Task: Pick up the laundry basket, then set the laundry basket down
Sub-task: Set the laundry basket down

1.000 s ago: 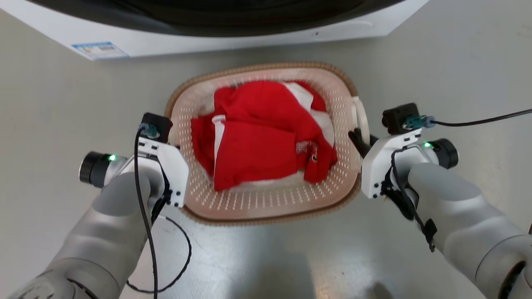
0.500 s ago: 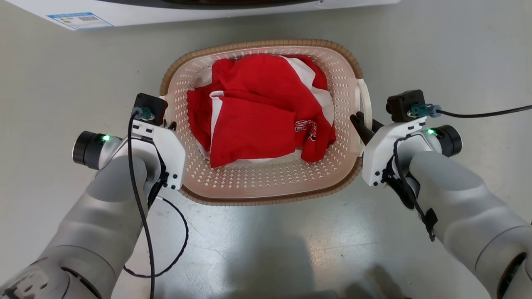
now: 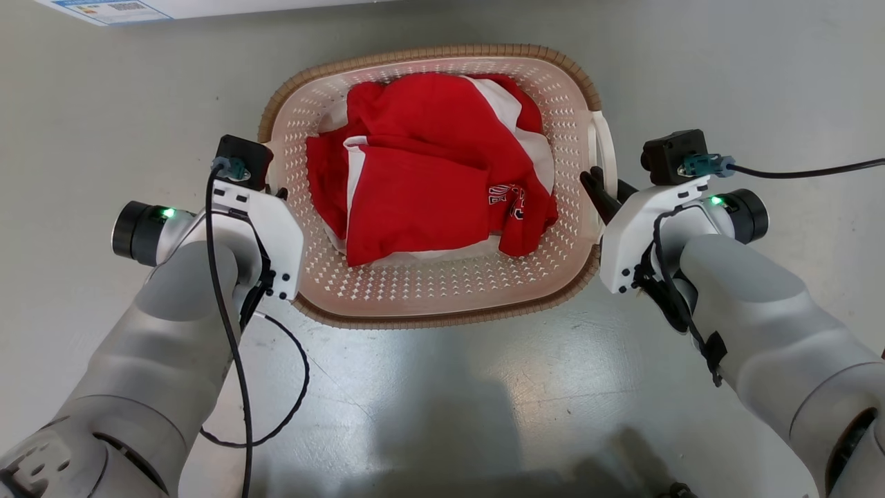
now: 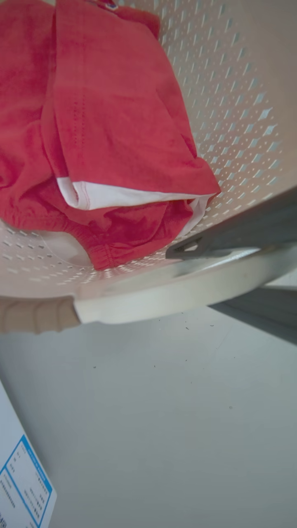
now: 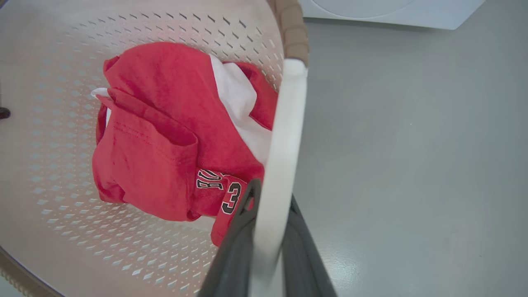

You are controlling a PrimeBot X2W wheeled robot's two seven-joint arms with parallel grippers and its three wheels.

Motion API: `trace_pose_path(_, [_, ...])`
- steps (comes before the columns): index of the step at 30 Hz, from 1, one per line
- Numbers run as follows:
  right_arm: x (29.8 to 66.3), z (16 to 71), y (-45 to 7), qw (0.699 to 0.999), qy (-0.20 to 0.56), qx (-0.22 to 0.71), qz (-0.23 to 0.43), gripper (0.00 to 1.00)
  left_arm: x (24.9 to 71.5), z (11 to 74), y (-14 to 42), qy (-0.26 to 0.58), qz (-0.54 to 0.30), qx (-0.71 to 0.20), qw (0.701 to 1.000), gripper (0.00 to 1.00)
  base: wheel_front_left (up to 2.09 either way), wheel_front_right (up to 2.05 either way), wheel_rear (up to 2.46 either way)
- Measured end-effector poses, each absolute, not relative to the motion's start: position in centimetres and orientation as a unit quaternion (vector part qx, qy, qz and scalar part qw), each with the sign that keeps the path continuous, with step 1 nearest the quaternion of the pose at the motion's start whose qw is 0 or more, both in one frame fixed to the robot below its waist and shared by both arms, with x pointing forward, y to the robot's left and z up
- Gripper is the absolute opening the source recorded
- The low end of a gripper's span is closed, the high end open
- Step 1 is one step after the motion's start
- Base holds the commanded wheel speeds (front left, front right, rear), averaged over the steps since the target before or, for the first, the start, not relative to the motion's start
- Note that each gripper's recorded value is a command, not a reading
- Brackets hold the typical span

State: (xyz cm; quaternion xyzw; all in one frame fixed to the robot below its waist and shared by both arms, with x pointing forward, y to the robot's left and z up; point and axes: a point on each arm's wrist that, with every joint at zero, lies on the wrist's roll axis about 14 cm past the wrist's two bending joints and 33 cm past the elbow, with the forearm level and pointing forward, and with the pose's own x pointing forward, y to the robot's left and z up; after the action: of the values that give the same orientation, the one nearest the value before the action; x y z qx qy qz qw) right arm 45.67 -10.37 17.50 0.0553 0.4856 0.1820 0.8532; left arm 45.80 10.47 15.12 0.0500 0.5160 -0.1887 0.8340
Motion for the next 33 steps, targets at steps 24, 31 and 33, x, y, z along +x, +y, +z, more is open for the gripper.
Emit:
trace_pose_path(24, [45.0, 16.7, -10.2, 0.846, 0.498, 0.06, 0.181, 0.0, 45.6, 14.1, 10.7, 0.536, -0.193, 0.058, 0.82, 0.0, 0.0, 0.0, 0.0])
trace_pose_path(31, [44.9, 16.6, -10.2, 0.846, 0.499, 0.063, 0.179, 0.0, 45.4, 14.0, 10.7, 0.544, -0.192, 0.059, 0.815, 0.0, 0.0, 0.0, 0.0])
trace_pose_path(33, [44.9, 16.6, -10.1, 0.845, 0.5, 0.063, 0.179, 0.0, 45.4, 13.9, 10.7, 0.545, -0.191, 0.056, 0.815, 0.0, 0.0, 0.0, 0.0])
